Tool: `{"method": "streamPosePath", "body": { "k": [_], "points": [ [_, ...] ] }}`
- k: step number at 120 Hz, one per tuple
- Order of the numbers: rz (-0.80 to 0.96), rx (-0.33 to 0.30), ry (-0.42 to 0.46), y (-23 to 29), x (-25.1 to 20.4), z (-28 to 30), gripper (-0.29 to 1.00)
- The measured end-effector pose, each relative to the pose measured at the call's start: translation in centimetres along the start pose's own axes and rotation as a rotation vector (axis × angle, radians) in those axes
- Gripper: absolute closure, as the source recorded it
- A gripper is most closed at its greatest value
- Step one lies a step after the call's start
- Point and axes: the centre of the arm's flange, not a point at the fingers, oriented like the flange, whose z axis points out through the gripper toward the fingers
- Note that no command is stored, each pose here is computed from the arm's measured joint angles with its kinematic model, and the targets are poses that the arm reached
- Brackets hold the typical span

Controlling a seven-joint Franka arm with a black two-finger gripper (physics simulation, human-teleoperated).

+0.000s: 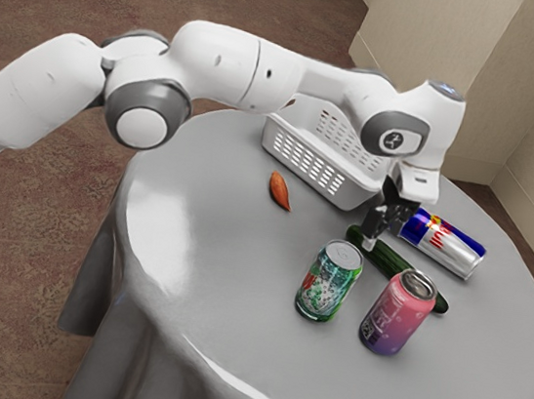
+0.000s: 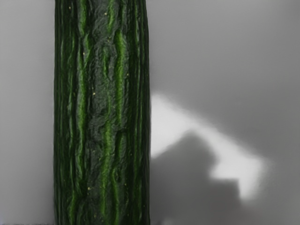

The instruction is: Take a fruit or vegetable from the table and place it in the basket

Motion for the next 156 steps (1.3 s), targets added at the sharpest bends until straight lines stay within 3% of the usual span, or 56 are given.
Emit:
{"method": "streamPosePath", "body": {
  "k": [78,111,136,156],
  "points": [
    [-0.018,-0.019,-0.016,-1.0,-0.2,5.2,0.02],
    [-0.021,-0.018,-0.018,-1.2,-0.3,5.7,0.39],
    [-0.021,-0.01,-0.013,-1.2,-0.2,5.2,0.46],
    [-0.011,0.057,0.036,-0.3,0.2,-1.6,0.47]
  ]
}}
